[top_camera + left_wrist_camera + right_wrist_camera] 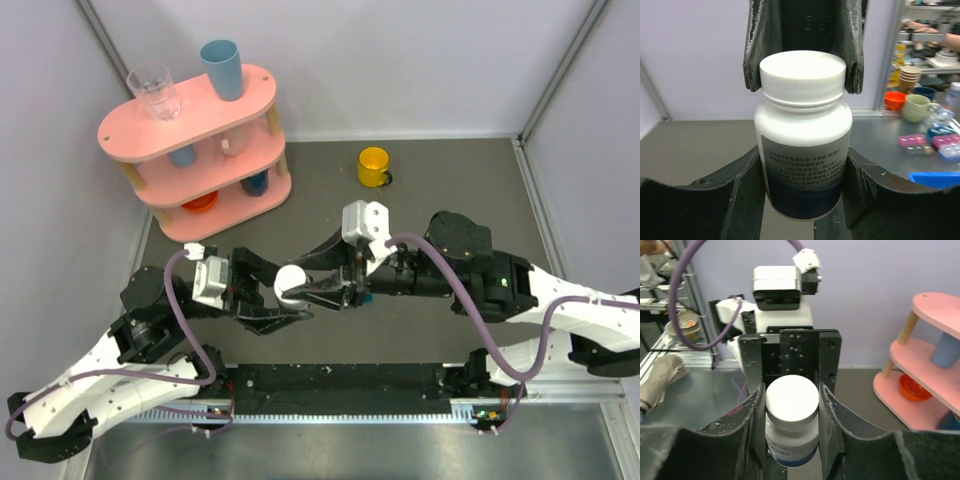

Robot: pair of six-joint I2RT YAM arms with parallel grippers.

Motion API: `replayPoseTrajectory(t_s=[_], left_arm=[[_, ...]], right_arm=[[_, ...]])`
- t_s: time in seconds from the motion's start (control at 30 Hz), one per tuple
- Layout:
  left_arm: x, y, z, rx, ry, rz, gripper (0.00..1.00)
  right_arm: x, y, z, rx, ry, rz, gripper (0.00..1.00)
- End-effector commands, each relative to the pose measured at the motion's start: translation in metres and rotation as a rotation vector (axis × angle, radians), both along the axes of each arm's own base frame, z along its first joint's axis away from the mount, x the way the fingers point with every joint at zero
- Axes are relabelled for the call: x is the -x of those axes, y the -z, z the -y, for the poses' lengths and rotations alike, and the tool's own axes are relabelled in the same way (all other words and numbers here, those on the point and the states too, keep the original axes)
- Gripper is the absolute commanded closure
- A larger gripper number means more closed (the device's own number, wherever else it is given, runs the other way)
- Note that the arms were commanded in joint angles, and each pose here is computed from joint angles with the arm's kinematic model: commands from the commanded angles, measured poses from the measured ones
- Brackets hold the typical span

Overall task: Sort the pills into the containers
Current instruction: Screw the lid of the pill bottle onto the pill bottle.

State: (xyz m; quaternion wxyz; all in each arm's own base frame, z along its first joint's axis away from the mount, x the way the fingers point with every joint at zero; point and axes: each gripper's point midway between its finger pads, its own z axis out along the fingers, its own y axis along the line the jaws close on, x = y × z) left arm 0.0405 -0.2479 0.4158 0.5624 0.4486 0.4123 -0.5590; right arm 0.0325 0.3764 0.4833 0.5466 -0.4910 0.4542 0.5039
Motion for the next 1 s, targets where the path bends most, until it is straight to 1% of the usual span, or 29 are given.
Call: replayPoseTrajectory(t_s=[0.0, 0.07, 0.1, 0.13, 0.17, 0.2, 0.27, 0.3, 0.33, 0.37, 0.4, 0.47, 0.5, 0.57, 0.63, 0.67, 0.7, 0.77, 0.8, 0.9, 0.97], left_arm=[[-0.035, -0.055, -0.024, 0.184, -0.26, 0.032, 1.0], [-0.049, -0.06, -0.031, 0.211, -0.349, 0.022, 1.0], [-0.054, -0.062, -0.033, 0.219, -0.379, 0.019, 1.0], [-0.064, -0.064, -0.037, 0.23, -0.437, 0.006, 1.0], [-0.07, -0.065, -0.039, 0.232, -0.469, 0.007, 1.0], [-0.075, -0.066, -0.04, 0.231, -0.495, 0.006, 1.0], [-0.087, -0.069, -0.043, 0.227, -0.56, 0.01, 1.0], [-0.091, -0.07, -0.044, 0.228, -0.585, 0.01, 1.0], [-0.093, -0.073, -0.046, 0.233, -0.6, 0.013, 1.0], [-0.102, -0.073, -0.05, 0.236, -0.651, -0.003, 1.0], [-0.107, -0.073, -0.049, 0.222, -0.674, 0.013, 1.0], [-0.115, -0.075, -0.049, 0.21, -0.713, 0.02, 1.0], [-0.116, -0.075, -0.049, 0.204, -0.72, 0.023, 1.0], [-0.119, -0.077, -0.048, 0.195, -0.731, 0.029, 1.0], [-0.119, -0.077, -0.047, 0.19, -0.731, 0.03, 1.0], [-0.119, -0.076, -0.046, 0.189, -0.727, 0.029, 1.0], [-0.119, -0.074, -0.045, 0.184, -0.721, 0.029, 1.0], [-0.117, -0.072, -0.044, 0.183, -0.712, 0.022, 1.0], [-0.118, -0.069, -0.043, 0.178, -0.71, 0.018, 1.0], [-0.116, -0.063, -0.04, 0.162, -0.691, -0.001, 1.0], [-0.113, -0.06, -0.037, 0.159, -0.67, -0.011, 1.0]], right_arm=[[-0.035, 0.036, -0.017, 0.123, 0.186, -0.015, 1.0], [-0.05, 0.04, -0.019, 0.137, 0.272, -0.028, 1.0], [-0.065, 0.037, -0.018, 0.133, 0.362, -0.036, 1.0], [-0.074, 0.045, -0.023, 0.158, 0.411, -0.039, 1.0], [-0.081, 0.049, -0.024, 0.173, 0.456, -0.044, 1.0], [-0.097, 0.042, -0.019, 0.16, 0.555, -0.051, 1.0], [-0.111, 0.053, -0.027, 0.196, 0.636, -0.046, 1.0], [-0.123, 0.046, -0.02, 0.186, 0.72, -0.05, 1.0], [-0.129, 0.047, -0.021, 0.192, 0.762, -0.052, 1.0], [-0.134, 0.054, -0.027, 0.217, 0.795, -0.041, 1.0], [-0.141, 0.046, -0.023, 0.206, 0.847, -0.041, 1.0], [-0.148, 0.05, -0.028, 0.226, 0.901, -0.03, 1.0], [-0.154, 0.04, -0.024, 0.204, 0.944, -0.033, 1.0], [-0.156, 0.042, -0.027, 0.22, 0.965, -0.027, 0.94], [-0.153, 0.029, -0.027, 0.196, 0.946, -0.039, 0.81], [-0.15, 0.027, -0.029, 0.192, 0.926, -0.038, 0.71], [-0.143, 0.019, -0.03, 0.174, 0.874, -0.042, 0.52], [-0.133, 0.013, -0.032, 0.165, 0.806, -0.037, 0.43], [-0.125, 0.006, -0.03, 0.145, 0.759, -0.044, 0.35], [-0.11, -0.002, -0.028, 0.12, 0.663, -0.062, 0.27], [-0.102, -0.016, -0.016, 0.083, 0.62, -0.078, 0.25]])
